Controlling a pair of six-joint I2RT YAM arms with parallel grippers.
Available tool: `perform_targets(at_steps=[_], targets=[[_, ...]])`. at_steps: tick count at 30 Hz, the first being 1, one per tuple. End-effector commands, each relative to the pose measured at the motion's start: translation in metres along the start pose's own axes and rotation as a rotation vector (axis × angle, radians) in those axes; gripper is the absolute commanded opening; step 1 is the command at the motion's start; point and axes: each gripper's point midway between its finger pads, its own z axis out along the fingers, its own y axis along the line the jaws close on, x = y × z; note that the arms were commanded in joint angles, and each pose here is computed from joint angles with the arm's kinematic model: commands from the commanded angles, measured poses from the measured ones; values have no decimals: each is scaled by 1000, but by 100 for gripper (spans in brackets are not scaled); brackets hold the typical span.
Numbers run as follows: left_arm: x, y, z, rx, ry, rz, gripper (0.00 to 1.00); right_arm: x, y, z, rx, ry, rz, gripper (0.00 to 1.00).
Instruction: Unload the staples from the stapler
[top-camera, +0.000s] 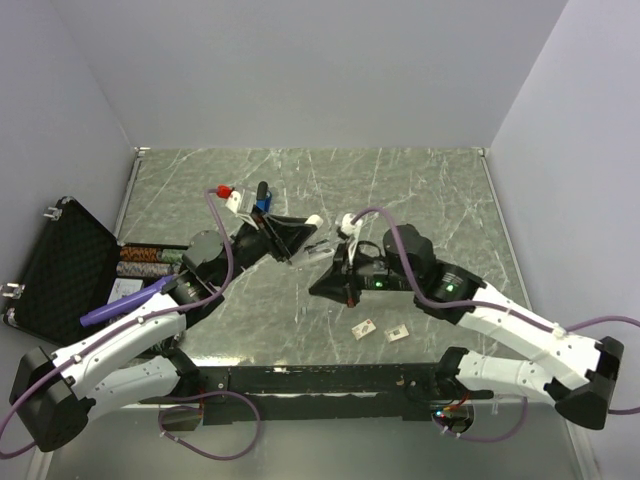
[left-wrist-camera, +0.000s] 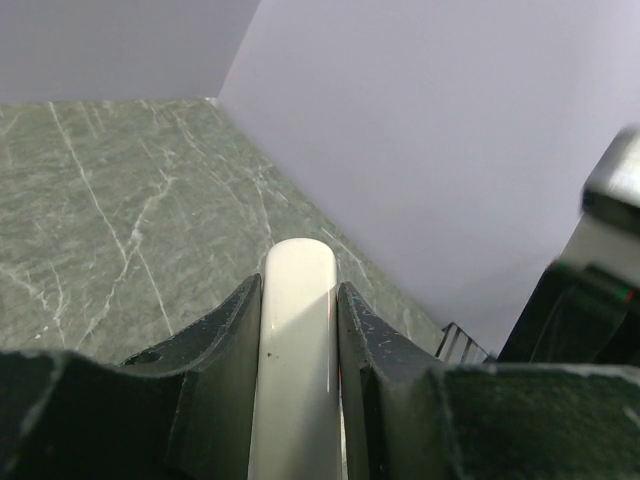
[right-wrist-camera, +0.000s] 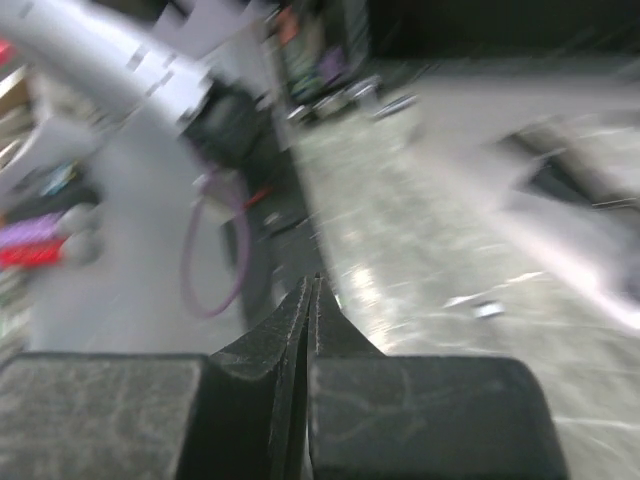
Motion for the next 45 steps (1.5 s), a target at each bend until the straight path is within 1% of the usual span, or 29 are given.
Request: perform_targets(at_steps=[1,4,13,21,26,37,45], targets=[[-15,-27,-5,111,-26,38,1,-39,-25,-26,241,-102,-71,0],[-9,-30,-6,128,10,47,1,-51,-37,-33,327,-141,-78,0],[-7,-34,-6,150,18,54,1,-72,-76,-33,520,-180,-89,0],[-8,-37,-5,163,23,51,1,-78,-90,-24,560,-195,-96,0],[-6,-35,-3,156,26,44,1,-75,-87,-15,522,-186,-84,0],[2,-9,4,39,22,31,1,-42,-84,8,433,-128,1,0],[11,5,5,-17,36,19,1,7,-95,25,410,-60,94,0]])
